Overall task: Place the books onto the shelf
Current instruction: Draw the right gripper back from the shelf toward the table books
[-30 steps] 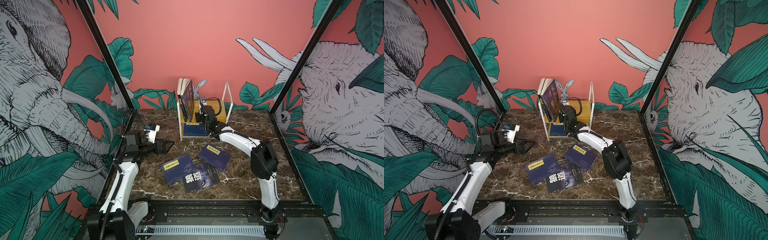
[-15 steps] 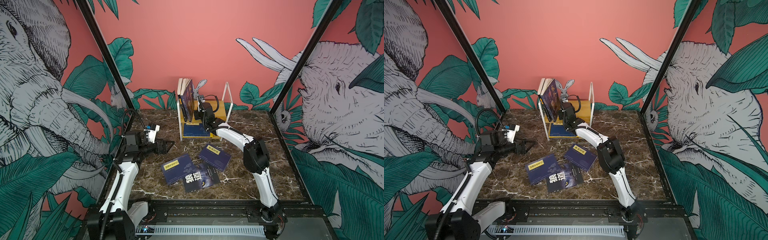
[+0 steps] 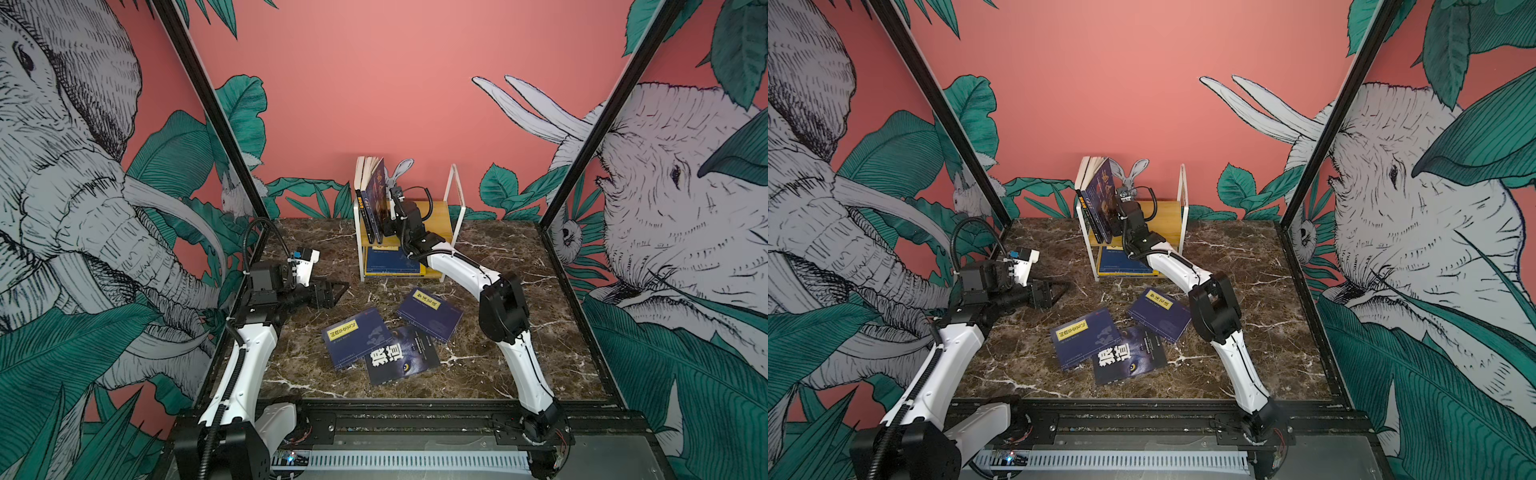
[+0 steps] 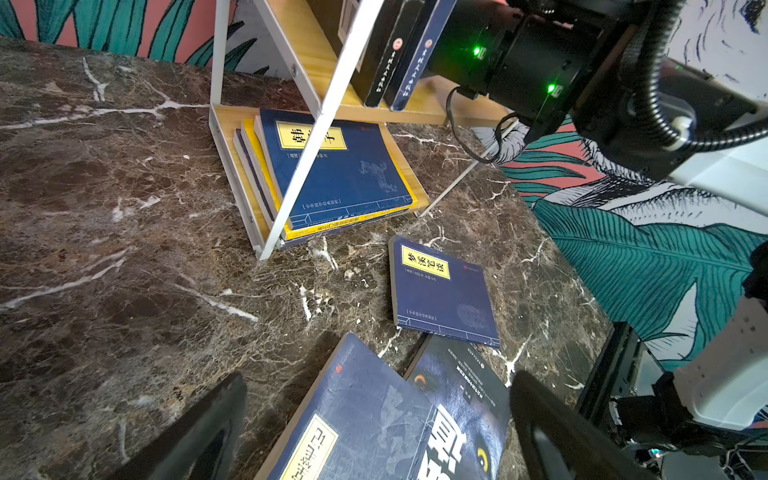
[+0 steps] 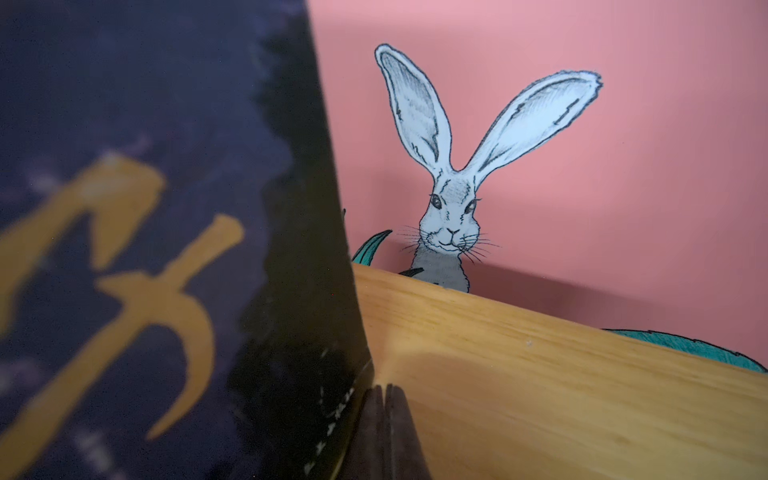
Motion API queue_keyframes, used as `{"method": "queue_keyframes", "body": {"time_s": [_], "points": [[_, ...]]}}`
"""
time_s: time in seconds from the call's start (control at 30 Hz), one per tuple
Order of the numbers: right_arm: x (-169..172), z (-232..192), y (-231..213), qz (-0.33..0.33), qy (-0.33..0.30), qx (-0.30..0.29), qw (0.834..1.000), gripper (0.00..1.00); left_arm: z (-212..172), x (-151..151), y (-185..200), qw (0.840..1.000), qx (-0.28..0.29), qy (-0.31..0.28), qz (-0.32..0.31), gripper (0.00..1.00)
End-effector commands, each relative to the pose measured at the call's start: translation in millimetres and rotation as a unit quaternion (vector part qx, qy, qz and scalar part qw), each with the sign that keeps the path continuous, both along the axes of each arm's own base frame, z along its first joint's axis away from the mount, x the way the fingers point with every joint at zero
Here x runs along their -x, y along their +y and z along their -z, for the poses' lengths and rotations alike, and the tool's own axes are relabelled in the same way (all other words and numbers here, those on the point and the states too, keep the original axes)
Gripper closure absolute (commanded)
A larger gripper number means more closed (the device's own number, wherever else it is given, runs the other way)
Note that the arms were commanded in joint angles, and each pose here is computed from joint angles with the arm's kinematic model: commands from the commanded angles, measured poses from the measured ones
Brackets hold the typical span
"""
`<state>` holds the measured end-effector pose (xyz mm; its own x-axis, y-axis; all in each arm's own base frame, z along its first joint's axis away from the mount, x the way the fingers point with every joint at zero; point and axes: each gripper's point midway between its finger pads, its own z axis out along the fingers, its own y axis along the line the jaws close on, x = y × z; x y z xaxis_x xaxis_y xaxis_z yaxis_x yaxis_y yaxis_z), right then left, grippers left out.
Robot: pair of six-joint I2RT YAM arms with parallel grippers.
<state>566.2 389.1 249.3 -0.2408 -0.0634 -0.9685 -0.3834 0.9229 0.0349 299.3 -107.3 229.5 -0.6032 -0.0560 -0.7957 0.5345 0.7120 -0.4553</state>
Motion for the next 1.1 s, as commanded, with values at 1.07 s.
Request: {"method": "queue_keyframes", "body": {"time_s": [1.07], "points": [[117.5,-52.5,-51.9,-0.020,-0.035,0.024,0.999,0.84,12.3,-1.6,8.3,0.999,-0.043,-0.004,-0.015,0.01]]}}
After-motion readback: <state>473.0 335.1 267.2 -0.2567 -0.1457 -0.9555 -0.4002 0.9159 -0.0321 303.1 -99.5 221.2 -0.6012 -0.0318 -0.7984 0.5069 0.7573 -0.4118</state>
